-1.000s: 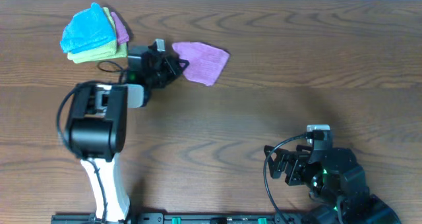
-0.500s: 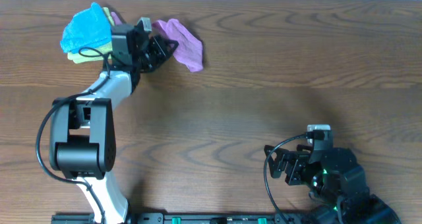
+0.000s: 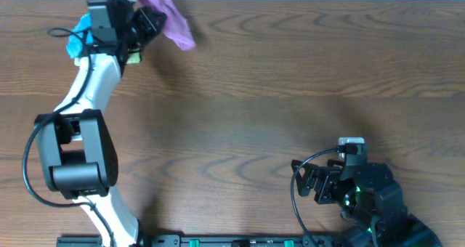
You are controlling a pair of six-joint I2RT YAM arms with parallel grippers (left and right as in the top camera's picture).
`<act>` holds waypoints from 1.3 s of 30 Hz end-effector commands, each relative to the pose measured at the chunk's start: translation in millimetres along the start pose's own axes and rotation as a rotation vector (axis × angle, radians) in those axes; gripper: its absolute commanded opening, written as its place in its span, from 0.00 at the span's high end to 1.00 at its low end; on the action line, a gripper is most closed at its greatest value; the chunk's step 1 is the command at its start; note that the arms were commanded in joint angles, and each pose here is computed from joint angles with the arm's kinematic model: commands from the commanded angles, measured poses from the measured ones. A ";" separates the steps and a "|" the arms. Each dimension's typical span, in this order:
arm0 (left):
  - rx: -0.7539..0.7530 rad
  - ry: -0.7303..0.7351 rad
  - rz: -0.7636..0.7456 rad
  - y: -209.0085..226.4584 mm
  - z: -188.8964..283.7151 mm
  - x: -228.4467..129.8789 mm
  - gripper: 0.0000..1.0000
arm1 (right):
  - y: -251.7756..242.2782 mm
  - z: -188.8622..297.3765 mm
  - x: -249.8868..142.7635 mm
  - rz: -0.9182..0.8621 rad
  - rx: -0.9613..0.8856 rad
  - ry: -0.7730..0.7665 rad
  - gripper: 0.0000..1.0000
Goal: Fold the cloth
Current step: 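Carry the folded cloth with the left gripper onto the cloth stack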
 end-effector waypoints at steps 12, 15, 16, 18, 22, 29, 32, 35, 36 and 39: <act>0.119 -0.337 -0.149 5.8 44.5 100.6 0.94 | -2.6 -1.3 -1.7 -0.008 -0.011 0.002 0.01; 0.125 -0.351 -0.143 15.7 43.9 108.7 0.94 | -2.6 -1.3 -1.7 -0.008 -0.011 0.002 0.01; 0.129 -0.354 -0.140 20.4 42.4 110.7 0.94 | -2.6 -1.3 -1.7 -0.008 -0.011 0.002 0.01; 0.135 -0.356 -0.134 28.4 39.8 114.0 0.94 | -2.6 -1.3 -1.7 -0.008 -0.011 0.002 0.01; 0.151 -0.359 -0.124 43.5 33.5 118.3 0.94 | -2.6 -1.3 -1.7 -0.008 -0.011 0.002 0.01; 0.189 -0.350 -0.093 76.6 21.9 122.7 0.94 | -2.6 -1.3 -1.7 -0.008 -0.011 0.002 0.01; 0.211 -0.349 -0.079 87.6 26.0 125.1 0.94 | -2.6 -1.3 -1.7 -0.008 -0.011 0.002 0.01; 0.227 -0.344 -0.057 97.6 33.2 128.0 0.94 | -2.6 -1.3 -1.7 -0.008 -0.011 0.002 0.01; 0.230 -0.335 -0.046 101.6 35.7 127.8 0.94 | -2.6 -1.3 -1.7 -0.008 -0.011 0.002 0.01; 0.234 -0.307 -0.018 111.0 41.8 126.3 0.94 | -2.6 -1.3 -1.7 -0.008 -0.011 0.002 0.01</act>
Point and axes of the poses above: each gripper's point midway between its finger pads, its own z axis back along the fingers, its own y axis along the line the jaws close on, x = y × z, the point moved 1 cm from there along z, back along the fingers, and after that the axes turned 11 degrees about z, right-handed, at the moved point
